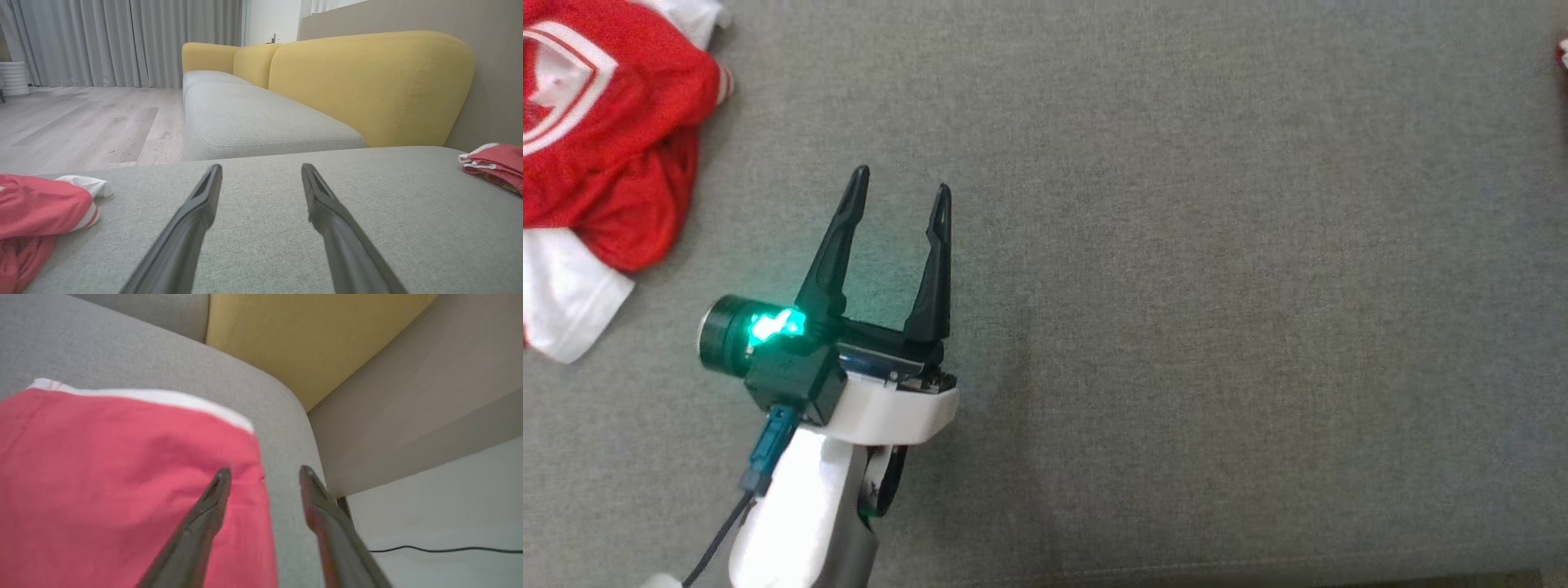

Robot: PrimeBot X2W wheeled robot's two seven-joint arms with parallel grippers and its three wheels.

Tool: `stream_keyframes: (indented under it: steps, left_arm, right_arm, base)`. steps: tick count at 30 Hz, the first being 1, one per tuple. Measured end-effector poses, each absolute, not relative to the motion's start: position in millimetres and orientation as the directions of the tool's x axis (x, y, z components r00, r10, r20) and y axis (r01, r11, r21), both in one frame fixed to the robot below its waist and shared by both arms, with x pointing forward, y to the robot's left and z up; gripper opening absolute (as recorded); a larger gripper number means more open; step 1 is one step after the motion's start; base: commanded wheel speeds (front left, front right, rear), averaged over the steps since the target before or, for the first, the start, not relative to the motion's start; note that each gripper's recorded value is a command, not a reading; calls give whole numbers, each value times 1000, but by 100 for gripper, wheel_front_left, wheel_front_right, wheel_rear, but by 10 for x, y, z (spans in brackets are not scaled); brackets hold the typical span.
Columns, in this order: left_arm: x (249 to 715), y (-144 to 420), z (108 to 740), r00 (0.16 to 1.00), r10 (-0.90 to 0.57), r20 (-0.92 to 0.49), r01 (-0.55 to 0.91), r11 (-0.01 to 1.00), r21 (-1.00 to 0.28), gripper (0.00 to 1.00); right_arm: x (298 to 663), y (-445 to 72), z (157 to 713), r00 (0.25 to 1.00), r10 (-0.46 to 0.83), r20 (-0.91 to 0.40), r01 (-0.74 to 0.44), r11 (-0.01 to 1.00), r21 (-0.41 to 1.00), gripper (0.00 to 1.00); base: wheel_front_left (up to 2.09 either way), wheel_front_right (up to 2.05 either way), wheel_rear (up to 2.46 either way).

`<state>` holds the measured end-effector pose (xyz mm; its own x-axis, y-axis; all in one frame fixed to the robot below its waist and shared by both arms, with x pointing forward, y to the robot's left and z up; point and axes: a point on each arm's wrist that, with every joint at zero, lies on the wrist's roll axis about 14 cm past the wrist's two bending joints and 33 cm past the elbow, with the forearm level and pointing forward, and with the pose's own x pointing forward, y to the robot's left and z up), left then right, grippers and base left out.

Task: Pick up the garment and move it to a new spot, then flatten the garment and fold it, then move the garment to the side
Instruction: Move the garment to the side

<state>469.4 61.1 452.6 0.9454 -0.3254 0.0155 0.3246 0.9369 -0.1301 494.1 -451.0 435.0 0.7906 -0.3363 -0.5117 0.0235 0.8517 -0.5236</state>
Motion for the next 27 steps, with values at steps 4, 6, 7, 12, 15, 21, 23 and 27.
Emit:
stream_keyframes:
  steps: [4,6,7,12,15,21,23,27]
  left_arm:
    - [4628,649,4651,949,-313,31,314,941,-122,100]
    - [4566,686,4700,953,-300,32,302,946,-118,100]
    - [4515,712,4703,957,-288,26,289,950,-119,100]
    - [4126,831,4610,966,-255,-41,249,962,-111,100]
    - [3855,907,4592,970,-233,-64,225,968,-109,100]
    - [3478,1123,4598,982,-172,-72,166,982,-85,100]
    - [3427,1231,4675,989,-139,-47,136,988,-74,100]
    - [3346,1418,4806,996,-84,-2,83,995,-46,100]
  right_arm:
    - [4949,-4416,4497,830,-312,-462,1,830,-558,100]
    - [4978,-4209,4518,861,-263,-436,-18,840,-543,100]
    - [4989,-4068,4516,877,-231,-421,-25,853,-521,100]
    - [4803,-3143,4344,932,-44,-360,-81,942,-327,100]
    - [4445,-2562,4149,930,52,-365,-129,973,-190,100]
    - [3974,-1824,4357,962,168,-215,-172,985,2,100]
    - [3848,-1649,4537,973,189,-135,-183,982,52,100]
    - [3526,-1325,4619,969,236,-78,-228,969,99,100]
  base:
    - [0,0,0]
    - [0,0,0]
    - [0,0,0]
    - [0,0,0]
    - [0,0,0]
    - [0,0,0]
    - [0,0,0]
    - [0,0,0]
